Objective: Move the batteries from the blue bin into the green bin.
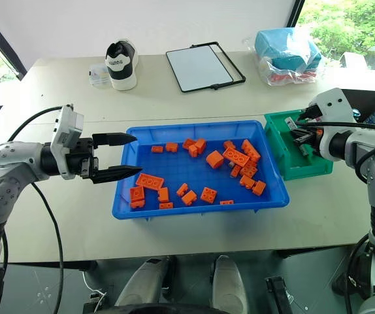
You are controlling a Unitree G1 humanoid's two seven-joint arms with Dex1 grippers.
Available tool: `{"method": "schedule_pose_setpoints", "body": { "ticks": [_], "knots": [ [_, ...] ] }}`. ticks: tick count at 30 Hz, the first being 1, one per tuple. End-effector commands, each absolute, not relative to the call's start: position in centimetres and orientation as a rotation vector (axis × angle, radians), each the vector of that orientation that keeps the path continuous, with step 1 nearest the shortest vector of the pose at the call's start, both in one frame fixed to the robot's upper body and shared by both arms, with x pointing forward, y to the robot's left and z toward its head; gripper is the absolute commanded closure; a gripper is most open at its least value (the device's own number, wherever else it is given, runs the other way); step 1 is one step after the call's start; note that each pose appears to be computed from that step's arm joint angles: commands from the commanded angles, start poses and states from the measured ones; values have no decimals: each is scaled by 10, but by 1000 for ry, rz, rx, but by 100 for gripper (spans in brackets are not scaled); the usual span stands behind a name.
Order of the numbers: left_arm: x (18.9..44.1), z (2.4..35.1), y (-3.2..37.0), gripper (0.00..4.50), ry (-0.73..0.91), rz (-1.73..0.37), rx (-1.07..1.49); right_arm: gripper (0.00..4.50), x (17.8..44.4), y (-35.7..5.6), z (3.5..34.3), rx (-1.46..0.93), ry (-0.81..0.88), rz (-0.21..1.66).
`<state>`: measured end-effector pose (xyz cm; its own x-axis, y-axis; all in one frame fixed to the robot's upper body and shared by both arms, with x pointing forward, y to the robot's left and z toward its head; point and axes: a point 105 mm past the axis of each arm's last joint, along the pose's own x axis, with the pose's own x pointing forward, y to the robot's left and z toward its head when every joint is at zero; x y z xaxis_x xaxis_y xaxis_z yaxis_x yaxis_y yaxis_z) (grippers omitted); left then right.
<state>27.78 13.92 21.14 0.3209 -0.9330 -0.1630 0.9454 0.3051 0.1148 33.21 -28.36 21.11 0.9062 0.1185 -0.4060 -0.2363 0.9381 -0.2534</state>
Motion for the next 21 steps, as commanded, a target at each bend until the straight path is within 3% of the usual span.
{"method": "schedule_pose_setpoints", "body": {
  "ticks": [1, 2, 6, 12, 15, 17, 21],
  "knots": [
    [279, 220, 139, 0, 32, -1250, 227, 216, 337, -269, 229, -362, 304, 211],
    [279, 220, 139, 0, 32, -1251, 227, 160, 339, -264, 232, -379, 277, 234],
    [278, 220, 140, 0, 36, -1251, 232, 160, 340, -230, 235, -391, 241, 404],
    [276, 220, 139, 0, 30, -1246, 232, 160, 334, -174, 205, -384, 329, 675],
    [275, 221, 139, 0, 23, -1239, 233, 82, 344, -165, 190, -388, 361, 695],
    [274, 222, 140, 0, 20, -1230, 234, 2, 347, -161, 175, -410, 402, 724],
    [272, 222, 143, 0, 21, -1215, 236, 2, 352, -162, 156, -444, 448, 746]
  ]
}}
